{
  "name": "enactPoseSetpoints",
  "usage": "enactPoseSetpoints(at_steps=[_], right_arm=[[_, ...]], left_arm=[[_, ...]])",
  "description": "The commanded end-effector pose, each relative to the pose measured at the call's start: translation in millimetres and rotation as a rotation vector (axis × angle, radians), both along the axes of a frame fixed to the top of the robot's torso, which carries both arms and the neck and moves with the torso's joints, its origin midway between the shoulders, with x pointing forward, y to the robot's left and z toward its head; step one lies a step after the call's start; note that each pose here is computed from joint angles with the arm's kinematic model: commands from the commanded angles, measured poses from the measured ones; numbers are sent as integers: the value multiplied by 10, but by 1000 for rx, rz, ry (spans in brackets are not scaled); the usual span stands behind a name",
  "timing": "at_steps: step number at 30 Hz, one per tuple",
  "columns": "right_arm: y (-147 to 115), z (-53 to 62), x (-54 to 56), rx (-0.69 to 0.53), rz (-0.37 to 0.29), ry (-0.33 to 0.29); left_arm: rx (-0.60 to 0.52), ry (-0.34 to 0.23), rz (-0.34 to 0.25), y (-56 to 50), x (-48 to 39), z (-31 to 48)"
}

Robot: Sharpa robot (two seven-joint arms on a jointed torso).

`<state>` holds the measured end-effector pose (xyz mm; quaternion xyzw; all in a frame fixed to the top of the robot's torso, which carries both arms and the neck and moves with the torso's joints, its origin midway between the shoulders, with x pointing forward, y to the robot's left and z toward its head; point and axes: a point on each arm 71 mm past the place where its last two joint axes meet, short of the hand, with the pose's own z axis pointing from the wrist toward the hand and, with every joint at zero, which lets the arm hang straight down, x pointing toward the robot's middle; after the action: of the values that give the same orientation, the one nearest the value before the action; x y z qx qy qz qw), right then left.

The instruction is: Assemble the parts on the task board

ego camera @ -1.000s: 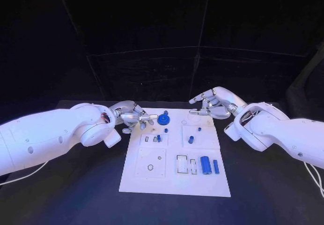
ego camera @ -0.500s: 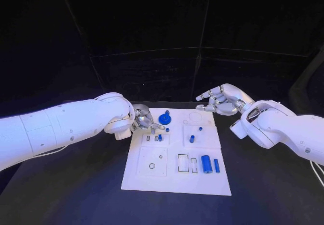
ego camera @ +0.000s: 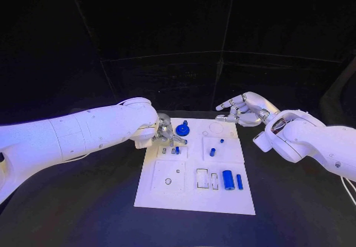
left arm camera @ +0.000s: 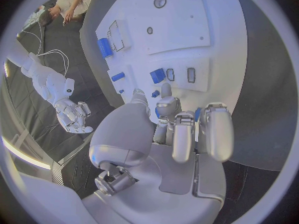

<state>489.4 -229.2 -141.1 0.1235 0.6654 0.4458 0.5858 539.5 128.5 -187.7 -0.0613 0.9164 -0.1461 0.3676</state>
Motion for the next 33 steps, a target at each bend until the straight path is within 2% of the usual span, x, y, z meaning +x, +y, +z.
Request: enactPoseSetpoints(at_steps=[1, 17, 33], right_arm=[[22, 3, 4, 2, 15, 12], [25, -4, 14, 0, 20, 15], [41, -6, 19, 0, 23, 17]], left_arm=[[67, 31, -19, -1, 3, -18], [88, 49, -41, -114, 14, -33], [117, 79, -61, -185, 14, -74]])
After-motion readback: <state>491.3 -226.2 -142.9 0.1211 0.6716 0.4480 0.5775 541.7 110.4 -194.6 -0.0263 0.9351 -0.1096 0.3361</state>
